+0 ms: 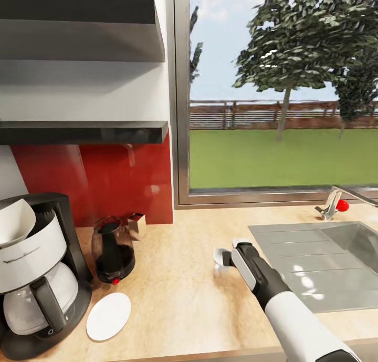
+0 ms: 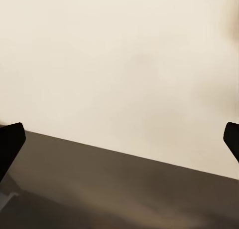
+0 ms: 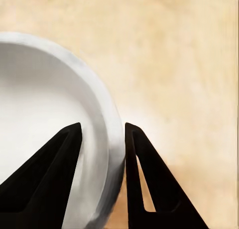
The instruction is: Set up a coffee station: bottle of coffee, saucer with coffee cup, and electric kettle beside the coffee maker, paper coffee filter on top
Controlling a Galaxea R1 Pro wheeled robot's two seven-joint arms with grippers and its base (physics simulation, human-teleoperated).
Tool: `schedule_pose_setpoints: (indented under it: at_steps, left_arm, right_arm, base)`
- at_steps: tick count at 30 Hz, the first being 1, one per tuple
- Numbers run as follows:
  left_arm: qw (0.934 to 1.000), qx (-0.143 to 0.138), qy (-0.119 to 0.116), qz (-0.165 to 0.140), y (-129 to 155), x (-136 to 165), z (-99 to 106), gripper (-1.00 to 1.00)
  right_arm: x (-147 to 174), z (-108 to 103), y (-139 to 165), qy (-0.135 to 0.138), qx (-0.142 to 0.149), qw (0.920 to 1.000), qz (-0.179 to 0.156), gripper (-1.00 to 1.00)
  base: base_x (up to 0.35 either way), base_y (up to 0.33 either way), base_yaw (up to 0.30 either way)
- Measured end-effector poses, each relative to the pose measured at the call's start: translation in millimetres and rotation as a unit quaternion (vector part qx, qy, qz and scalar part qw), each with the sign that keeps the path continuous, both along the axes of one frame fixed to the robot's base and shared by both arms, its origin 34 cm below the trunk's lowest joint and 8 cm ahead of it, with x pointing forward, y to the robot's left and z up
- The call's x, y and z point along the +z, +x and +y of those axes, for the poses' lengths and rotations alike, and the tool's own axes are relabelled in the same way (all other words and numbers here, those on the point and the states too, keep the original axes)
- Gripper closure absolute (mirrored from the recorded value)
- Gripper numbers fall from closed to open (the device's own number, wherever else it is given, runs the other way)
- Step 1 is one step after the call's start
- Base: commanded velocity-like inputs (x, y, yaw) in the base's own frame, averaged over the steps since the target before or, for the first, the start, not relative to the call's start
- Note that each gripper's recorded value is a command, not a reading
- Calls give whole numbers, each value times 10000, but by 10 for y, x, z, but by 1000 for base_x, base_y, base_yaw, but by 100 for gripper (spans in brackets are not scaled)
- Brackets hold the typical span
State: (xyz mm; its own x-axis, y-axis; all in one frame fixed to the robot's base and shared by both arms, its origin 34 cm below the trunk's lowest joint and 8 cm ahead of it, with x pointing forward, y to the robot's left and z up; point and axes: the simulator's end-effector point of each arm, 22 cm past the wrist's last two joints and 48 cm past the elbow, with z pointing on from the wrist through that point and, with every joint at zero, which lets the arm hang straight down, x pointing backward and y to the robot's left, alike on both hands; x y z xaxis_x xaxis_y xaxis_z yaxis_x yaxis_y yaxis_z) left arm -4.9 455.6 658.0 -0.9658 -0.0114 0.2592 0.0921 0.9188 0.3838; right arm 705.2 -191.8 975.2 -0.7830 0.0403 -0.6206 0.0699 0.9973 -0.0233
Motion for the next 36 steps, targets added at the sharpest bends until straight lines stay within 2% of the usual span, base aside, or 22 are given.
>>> schedule_pose_setpoints:
  at_steps: [7, 12, 27, 36]
  left_arm:
    - [10000, 3, -8, -36, 21, -9, -16, -100]
    - [10000, 19, 29, -87, 62, -6, 18, -100]
    - [10000, 0, -1, -86, 69, -17, -16, -100]
    - [10000, 16, -8, -89, 65, -20, -28, -100]
  right_arm:
    - [517, 101, 205, 135, 67, 9979, -631, 100]
    - [736, 136, 270, 186, 92, 9958, -889, 100]
    - [829, 167, 293, 202, 130, 9947, -999, 100]
    - [829, 166, 294, 203, 127, 9947, -999, 100]
  base:
    - [0, 0, 0]
    - [0, 0, 0]
    - [0, 0, 4]
    - [-6, 0, 225]
